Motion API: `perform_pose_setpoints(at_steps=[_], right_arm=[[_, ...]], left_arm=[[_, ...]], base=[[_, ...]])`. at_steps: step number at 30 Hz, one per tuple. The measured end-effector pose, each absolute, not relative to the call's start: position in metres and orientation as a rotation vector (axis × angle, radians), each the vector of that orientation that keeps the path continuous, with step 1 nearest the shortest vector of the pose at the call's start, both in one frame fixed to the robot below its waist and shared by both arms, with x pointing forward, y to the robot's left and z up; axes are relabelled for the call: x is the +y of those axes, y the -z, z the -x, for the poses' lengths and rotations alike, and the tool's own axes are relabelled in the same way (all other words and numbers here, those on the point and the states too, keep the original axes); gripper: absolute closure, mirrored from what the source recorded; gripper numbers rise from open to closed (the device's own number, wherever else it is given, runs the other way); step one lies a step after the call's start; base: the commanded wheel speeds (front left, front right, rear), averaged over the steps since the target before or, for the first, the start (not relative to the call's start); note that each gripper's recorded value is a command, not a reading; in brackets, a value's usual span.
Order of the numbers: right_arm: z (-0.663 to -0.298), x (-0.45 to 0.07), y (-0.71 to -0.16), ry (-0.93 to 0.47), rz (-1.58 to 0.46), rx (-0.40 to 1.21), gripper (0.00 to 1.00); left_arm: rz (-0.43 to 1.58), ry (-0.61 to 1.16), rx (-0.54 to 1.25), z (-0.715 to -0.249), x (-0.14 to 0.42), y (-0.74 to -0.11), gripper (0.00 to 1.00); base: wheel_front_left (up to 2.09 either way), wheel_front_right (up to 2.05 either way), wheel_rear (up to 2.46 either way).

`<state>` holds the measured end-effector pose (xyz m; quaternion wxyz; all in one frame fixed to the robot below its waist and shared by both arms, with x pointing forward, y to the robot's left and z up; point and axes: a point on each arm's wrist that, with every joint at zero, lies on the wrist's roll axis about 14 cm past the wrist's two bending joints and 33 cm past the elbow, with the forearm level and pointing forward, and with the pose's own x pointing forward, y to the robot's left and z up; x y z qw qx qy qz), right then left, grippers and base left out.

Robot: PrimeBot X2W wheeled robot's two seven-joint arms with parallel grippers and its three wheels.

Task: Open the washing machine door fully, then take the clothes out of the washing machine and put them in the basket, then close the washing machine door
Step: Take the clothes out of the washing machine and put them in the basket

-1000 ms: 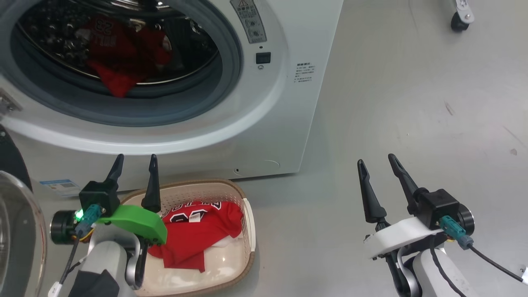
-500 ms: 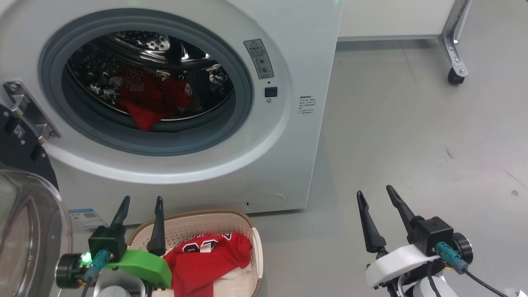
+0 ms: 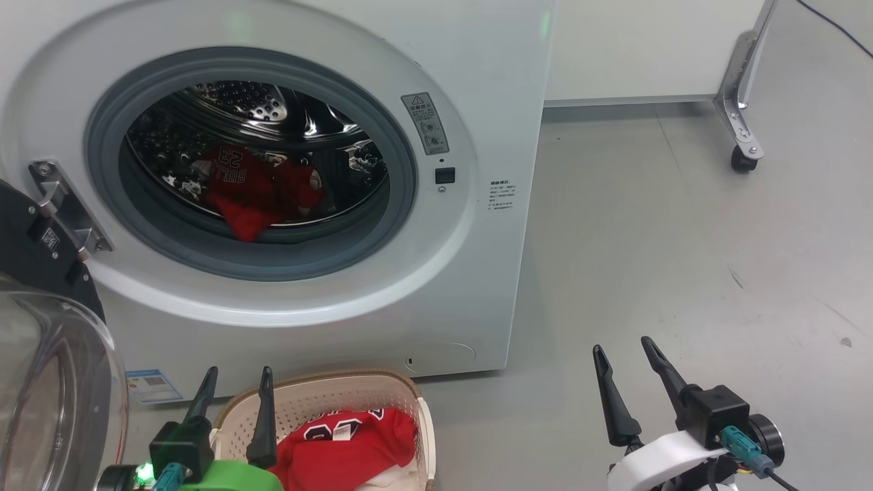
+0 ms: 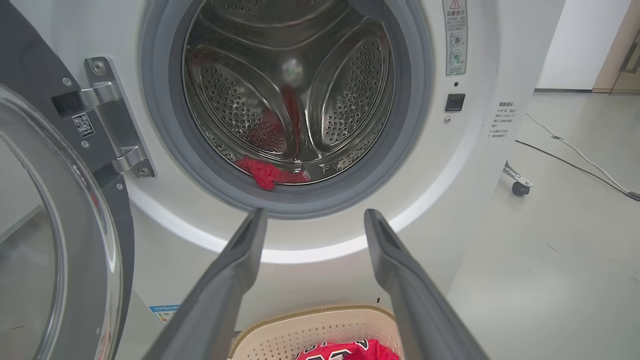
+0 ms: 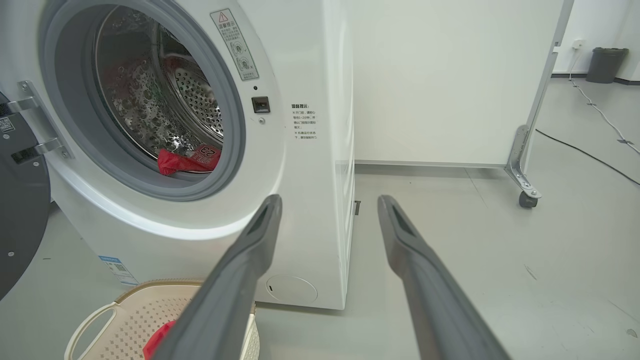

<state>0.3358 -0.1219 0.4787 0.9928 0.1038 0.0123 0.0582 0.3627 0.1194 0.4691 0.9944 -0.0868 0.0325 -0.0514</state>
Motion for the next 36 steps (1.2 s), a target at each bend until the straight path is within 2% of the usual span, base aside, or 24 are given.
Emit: perform_pose_setpoints(at_steps=[36], right_arm=[[-0.339, -0.120, -0.479, -0.124, -0.193, 0.024, 0.00]], left_arm=[[0.195, 0.116, 0.108, -0.349, 0.112, -0.474, 0.00]], base=[[0.00, 0.00, 0.00]])
